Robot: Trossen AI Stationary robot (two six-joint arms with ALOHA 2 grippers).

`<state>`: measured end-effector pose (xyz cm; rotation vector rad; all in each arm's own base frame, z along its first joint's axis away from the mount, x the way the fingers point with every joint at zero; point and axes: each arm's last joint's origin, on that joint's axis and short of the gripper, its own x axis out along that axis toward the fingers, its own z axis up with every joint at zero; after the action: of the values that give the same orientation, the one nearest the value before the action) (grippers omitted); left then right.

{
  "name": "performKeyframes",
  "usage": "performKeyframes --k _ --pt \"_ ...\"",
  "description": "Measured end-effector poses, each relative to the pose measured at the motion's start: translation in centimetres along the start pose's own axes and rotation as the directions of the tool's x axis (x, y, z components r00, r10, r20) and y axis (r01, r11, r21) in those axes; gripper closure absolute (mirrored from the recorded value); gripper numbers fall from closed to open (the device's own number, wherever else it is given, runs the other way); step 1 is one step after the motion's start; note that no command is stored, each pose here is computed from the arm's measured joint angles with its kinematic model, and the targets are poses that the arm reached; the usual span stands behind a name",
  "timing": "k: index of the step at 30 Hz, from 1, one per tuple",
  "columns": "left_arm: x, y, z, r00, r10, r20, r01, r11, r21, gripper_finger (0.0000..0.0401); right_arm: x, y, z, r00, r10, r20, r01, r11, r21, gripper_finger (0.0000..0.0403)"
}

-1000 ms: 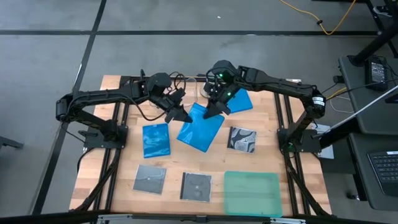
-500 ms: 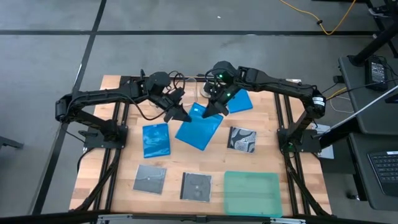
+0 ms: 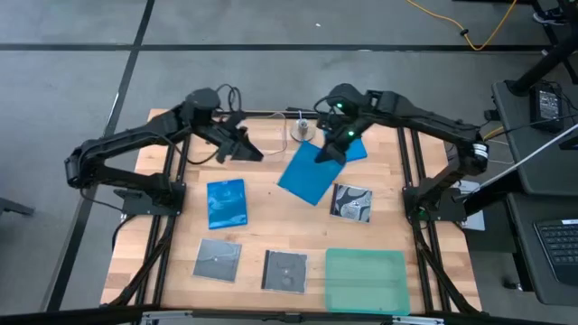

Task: Pick & place jewel cases by type
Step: Put the bottom right blue cd case into the green bin

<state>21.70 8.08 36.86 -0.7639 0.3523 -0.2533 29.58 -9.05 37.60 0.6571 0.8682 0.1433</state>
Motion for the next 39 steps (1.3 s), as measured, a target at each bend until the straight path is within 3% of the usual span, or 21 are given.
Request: performKeyframes --k 8,13,17,22,29,33,35,39 --pt "-2.6 -1.1 -0.5 0.995 0.076 0.062 -0.081 0.994 0.080 0.0308 -5.2 4.2 -4.4 0.982 -0.181 0.049 0.168 0.968 0.188 0.0354" --pt "-3.3 -0.8 -1.1 0.991 0.125 0.038 -0.129 0.984 0.123 0.0308 -7.7 8.0 -8.3 0.944 -0.296 0.144 0.229 0.906 0.356 0.0354" --pt "-3.5 -0.4 -1.2 0.989 0.147 0.020 -0.148 0.976 0.158 0.0308 -7.8 10.9 -11.0 0.918 -0.348 0.193 0.223 0.852 0.474 0.0354" --pt "-3.8 -0.2 -1.3 0.987 0.160 0.014 -0.160 0.967 0.201 0.0308 -5.9 13.7 -13.7 0.906 -0.390 0.165 0.229 0.780 0.582 0.0354" --pt "-4.0 0.0 -1.3 0.997 0.067 -0.034 -0.058 0.975 0.214 0.0308 -1.2 17.6 -16.8 0.896 -0.423 0.137 0.221 0.692 0.688 0.0354" --pt "-4.0 0.1 -1.3 0.997 0.065 -0.036 -0.056 0.974 0.220 0.0308 1.7 19.5 -19.1 0.889 -0.445 0.105 0.230 0.633 0.739 0.0354" --pt "-4.0 0.1 -1.2 0.997 0.064 -0.036 -0.055 0.974 0.220 0.0308 2.8 20.2 -20.2 0.889 -0.451 0.083 0.240 0.612 0.753 0.0354" --pt "-4.0 0.0 -1.3 0.998 0.047 -0.045 -0.038 0.981 0.191 0.0308 4.9 21.3 -21.6 0.899 -0.437 0.031 0.271 0.610 0.744 0.0354"
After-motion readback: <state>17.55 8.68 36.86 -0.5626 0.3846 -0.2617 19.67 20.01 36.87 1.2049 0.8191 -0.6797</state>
